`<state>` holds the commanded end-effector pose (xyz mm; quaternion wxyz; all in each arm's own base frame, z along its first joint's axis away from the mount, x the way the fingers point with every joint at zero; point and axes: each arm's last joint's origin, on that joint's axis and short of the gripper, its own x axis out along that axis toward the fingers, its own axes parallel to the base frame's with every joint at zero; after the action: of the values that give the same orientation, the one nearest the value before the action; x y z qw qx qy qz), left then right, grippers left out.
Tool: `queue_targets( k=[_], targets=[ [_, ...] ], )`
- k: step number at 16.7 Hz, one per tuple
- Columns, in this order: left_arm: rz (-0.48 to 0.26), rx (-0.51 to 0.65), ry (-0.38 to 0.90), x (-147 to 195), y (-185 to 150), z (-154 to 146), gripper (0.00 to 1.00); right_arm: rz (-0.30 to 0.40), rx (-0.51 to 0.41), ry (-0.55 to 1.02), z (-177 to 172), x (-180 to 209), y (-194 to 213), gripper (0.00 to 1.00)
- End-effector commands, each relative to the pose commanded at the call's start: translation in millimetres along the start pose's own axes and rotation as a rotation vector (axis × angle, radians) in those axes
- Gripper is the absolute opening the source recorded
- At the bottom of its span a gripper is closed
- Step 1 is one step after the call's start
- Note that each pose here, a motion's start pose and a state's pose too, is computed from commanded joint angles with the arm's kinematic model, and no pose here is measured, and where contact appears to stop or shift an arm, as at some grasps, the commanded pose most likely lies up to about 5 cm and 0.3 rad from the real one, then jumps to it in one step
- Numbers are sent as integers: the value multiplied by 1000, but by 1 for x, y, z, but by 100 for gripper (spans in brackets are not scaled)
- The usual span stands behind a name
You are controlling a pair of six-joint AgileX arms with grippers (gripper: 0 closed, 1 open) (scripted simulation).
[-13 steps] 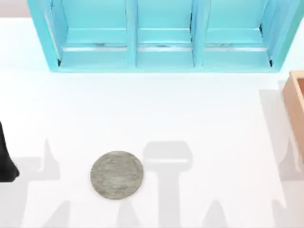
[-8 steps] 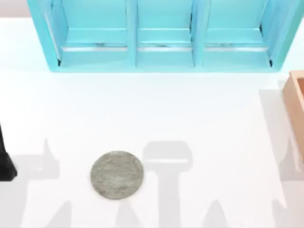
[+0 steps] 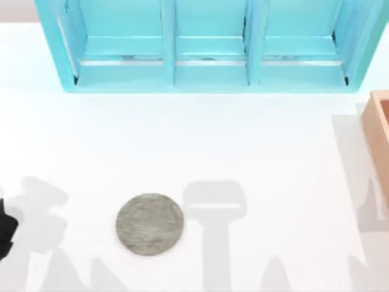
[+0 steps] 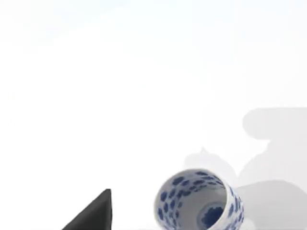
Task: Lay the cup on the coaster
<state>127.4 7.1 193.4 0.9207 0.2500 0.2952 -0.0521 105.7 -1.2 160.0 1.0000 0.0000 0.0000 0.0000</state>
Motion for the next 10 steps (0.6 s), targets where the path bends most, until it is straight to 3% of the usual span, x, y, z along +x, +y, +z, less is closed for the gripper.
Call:
queue_targets(
  k=[3,6,10],
  targets=[
    [-212,222,297,16,7,4,100,0,0,0,0,0,0,100],
    [-492,427,526,36,16,8,100,0,0,0,0,0,0,100],
    [-818,653,633,64,37,24,100,0,0,0,0,0,0,100]
  ],
)
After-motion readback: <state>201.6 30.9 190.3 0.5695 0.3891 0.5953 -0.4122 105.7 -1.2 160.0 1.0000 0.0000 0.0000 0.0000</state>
